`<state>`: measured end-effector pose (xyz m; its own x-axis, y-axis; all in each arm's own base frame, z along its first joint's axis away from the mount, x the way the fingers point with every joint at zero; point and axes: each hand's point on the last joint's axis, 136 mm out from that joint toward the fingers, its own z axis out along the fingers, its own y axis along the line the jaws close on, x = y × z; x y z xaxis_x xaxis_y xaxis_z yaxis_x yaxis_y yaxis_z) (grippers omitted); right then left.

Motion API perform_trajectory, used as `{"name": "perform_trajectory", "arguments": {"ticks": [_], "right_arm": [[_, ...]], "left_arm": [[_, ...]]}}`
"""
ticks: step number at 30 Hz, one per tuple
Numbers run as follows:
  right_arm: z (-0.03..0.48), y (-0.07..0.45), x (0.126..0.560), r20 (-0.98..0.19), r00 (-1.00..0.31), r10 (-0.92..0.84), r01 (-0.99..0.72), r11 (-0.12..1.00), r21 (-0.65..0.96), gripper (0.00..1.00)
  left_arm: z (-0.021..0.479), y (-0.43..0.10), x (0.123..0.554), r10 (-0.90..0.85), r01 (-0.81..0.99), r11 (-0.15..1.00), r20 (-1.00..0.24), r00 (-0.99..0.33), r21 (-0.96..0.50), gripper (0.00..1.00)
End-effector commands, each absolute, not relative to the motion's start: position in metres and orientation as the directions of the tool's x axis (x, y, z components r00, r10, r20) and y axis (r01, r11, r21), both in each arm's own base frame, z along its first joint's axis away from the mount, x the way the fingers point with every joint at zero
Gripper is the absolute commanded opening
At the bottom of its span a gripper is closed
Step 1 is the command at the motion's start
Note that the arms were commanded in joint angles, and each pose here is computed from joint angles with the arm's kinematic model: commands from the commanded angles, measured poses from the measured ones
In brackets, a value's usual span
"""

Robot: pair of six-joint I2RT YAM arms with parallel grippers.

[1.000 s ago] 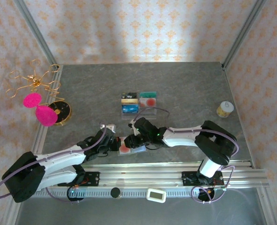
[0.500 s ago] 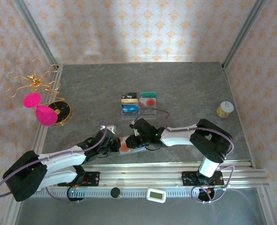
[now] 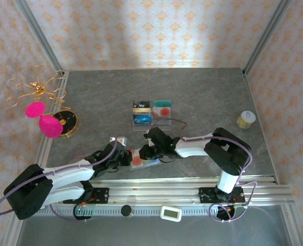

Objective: Take the credit cards out of the card holder

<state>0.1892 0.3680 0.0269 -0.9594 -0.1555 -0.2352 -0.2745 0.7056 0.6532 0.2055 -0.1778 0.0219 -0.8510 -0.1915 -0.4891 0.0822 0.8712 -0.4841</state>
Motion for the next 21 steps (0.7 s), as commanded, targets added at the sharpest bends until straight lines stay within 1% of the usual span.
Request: {"name": "perform_trajectory", "arguments": {"ticks": [1, 2, 9, 16, 21], "right_arm": [[0.024, 0.374, 0.187, -0.218, -0.962, -0.163, -0.268, 0.703, 0.659, 0.03], [0.024, 0.371, 0.189, -0.227, -0.962, -0.155, -0.268, 0.712, 0.649, 0.00], [0.026, 0.347, 0.191, -0.253, -0.965, -0.073, -0.219, 0.757, 0.615, 0.00], [0.027, 0.335, 0.190, -0.269, -0.962, -0.048, -0.207, 0.771, 0.603, 0.00], [0.026, 0.334, 0.190, -0.279, -0.959, -0.057, -0.221, 0.769, 0.600, 0.00]], "left_arm": [[0.001, -0.168, 0.191, -0.151, 0.068, 0.894, -0.440, -0.885, -0.442, 0.00], [0.001, -0.168, 0.191, -0.151, 0.069, 0.894, -0.441, -0.885, -0.443, 0.00], [0.007, -0.167, 0.193, -0.156, 0.076, 0.893, -0.463, -0.873, -0.445, 0.00], [0.016, -0.174, 0.200, -0.149, 0.105, 0.884, -0.486, -0.861, -0.456, 0.00], [0.040, -0.182, 0.209, -0.144, 0.139, 0.872, -0.519, -0.842, -0.468, 0.00]]}}
